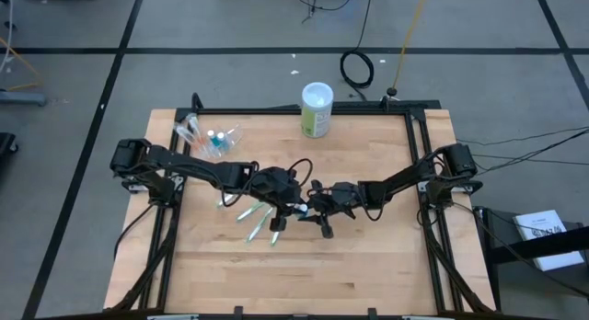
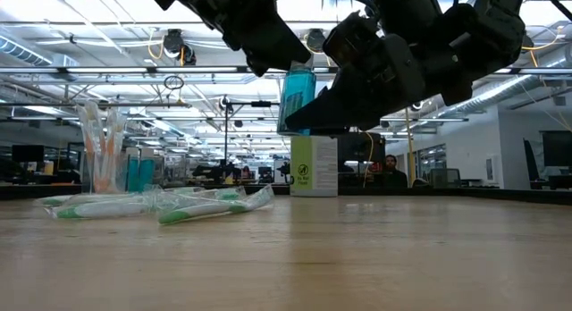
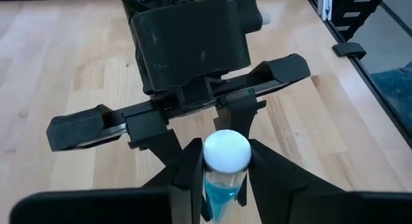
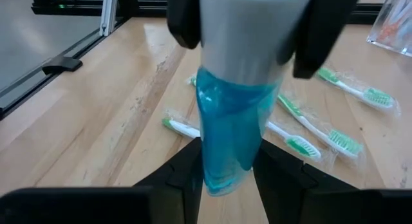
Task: Pick & Place toothbrushing station
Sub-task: Put the blue mouthwash into the middle section of the transparent organizer
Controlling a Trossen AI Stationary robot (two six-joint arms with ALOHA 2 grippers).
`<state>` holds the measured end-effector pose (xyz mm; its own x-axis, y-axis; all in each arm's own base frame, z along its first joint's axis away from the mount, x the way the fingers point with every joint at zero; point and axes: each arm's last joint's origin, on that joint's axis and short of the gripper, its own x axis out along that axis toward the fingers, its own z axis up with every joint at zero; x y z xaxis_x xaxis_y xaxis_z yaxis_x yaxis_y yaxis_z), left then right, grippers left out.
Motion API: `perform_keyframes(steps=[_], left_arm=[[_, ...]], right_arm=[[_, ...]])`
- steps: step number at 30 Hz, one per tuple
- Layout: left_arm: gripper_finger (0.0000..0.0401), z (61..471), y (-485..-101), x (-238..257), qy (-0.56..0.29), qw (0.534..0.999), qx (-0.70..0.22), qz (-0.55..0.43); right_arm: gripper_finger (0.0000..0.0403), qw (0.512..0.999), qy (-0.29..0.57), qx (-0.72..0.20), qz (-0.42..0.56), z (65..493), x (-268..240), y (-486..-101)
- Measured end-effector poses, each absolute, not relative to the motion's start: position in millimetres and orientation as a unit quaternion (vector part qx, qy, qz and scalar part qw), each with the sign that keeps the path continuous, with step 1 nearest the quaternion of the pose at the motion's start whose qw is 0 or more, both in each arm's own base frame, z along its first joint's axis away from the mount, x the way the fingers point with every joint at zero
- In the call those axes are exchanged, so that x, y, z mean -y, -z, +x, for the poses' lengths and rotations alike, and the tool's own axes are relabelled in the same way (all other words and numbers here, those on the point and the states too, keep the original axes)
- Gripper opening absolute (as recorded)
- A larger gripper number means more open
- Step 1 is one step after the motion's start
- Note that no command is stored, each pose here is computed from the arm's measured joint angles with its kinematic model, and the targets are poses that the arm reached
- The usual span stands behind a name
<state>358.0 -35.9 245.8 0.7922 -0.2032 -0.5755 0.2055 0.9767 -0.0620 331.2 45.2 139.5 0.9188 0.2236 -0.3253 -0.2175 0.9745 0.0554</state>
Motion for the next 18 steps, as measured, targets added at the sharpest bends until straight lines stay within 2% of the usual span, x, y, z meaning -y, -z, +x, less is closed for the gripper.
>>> perform_keyframes(steps=[4, 9, 14, 18], left_arm=[[0.0092, 351.7, -255.6, 35.2, 0.107, 0.949, -0.297, 0.002], [0.0086, 339.8, -277.5, 32.1, 0.068, 0.959, -0.274, -0.003], [0.0086, 314.5, -300.1, 22.8, -0.068, 0.959, -0.275, -0.020], [0.0085, 290.3, -312.9, 17.2, -0.183, 0.943, -0.278, -0.027]], right_arm=[[0.0134, 0.979, -0.112, -0.170, 0.009, 331.3, -45.1, -139.9], [0.0191, 0.974, -0.109, -0.196, 0.016, 328.9, -44.4, -133.7], [0.0241, 0.970, -0.101, -0.220, 0.030, 327.6, -41.5, -129.9], [0.0261, 0.968, -0.095, -0.230, 0.031, 325.1, -38.2, -134.4]])
